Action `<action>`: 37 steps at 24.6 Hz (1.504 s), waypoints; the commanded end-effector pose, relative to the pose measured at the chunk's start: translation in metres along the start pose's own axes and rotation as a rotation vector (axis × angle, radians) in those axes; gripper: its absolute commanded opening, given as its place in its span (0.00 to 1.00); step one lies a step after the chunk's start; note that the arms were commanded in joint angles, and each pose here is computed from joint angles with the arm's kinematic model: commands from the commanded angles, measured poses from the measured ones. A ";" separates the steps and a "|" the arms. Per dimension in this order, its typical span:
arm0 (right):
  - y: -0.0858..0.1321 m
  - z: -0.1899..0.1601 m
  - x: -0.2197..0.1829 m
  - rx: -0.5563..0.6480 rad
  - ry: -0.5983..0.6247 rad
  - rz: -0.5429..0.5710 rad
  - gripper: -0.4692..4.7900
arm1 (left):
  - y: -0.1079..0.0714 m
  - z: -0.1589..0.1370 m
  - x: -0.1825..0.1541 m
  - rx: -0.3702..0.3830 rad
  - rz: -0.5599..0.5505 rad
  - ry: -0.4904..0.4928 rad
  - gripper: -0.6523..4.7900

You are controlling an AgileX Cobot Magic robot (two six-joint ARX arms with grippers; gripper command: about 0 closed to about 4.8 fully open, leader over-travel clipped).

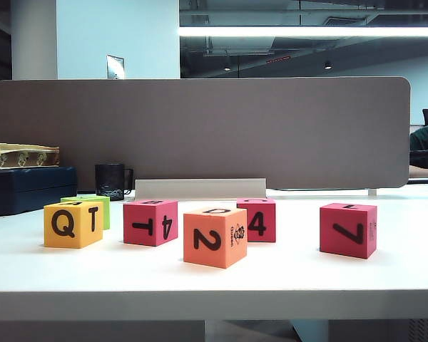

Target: Select the appropriate blocks from the scattered letter blocks on the table and arrange them in a row to spell out "ABCD".

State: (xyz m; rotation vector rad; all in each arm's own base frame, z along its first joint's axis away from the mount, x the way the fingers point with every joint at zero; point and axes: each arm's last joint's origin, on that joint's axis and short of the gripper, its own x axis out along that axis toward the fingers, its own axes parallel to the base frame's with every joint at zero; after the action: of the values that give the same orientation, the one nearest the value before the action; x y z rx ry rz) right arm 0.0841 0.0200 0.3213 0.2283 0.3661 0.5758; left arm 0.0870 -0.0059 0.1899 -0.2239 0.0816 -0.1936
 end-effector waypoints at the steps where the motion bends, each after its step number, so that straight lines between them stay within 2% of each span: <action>1: -0.001 0.011 0.007 -0.002 0.051 0.012 0.08 | -0.001 0.002 0.000 0.001 -0.031 -0.009 0.11; 5: 0.000 0.023 0.018 -0.040 0.124 0.048 0.09 | -0.001 0.002 0.000 0.000 -0.036 -0.008 0.11; 8: 0.006 0.034 0.034 -0.068 0.191 0.120 0.08 | -0.002 0.002 0.000 -0.021 -0.054 -0.003 0.11; 19: 0.030 0.039 0.070 -0.138 0.339 0.204 0.09 | -0.005 0.014 -0.003 -0.011 -0.056 -0.017 0.11; 27: 0.035 0.041 0.077 -0.185 0.346 0.173 0.09 | -0.007 0.024 0.007 -0.033 -0.095 0.087 0.11; 31: 0.036 0.046 0.075 -0.196 0.327 0.147 0.09 | -0.011 0.047 0.017 -0.045 -0.099 0.131 0.11; 35: 0.036 0.047 0.074 -0.198 0.321 0.147 0.09 | -0.015 0.069 0.029 -0.009 -0.171 0.183 0.11; 37: 0.036 0.047 0.073 -0.198 0.323 0.146 0.09 | -0.016 0.077 0.035 -0.003 -0.171 0.209 0.11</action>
State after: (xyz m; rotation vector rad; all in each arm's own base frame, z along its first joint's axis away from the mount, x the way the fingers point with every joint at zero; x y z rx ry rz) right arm 0.1430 0.0864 0.3521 -0.0256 0.6261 0.7869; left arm 0.1236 -0.0113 0.2610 -0.2343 0.2647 -0.3718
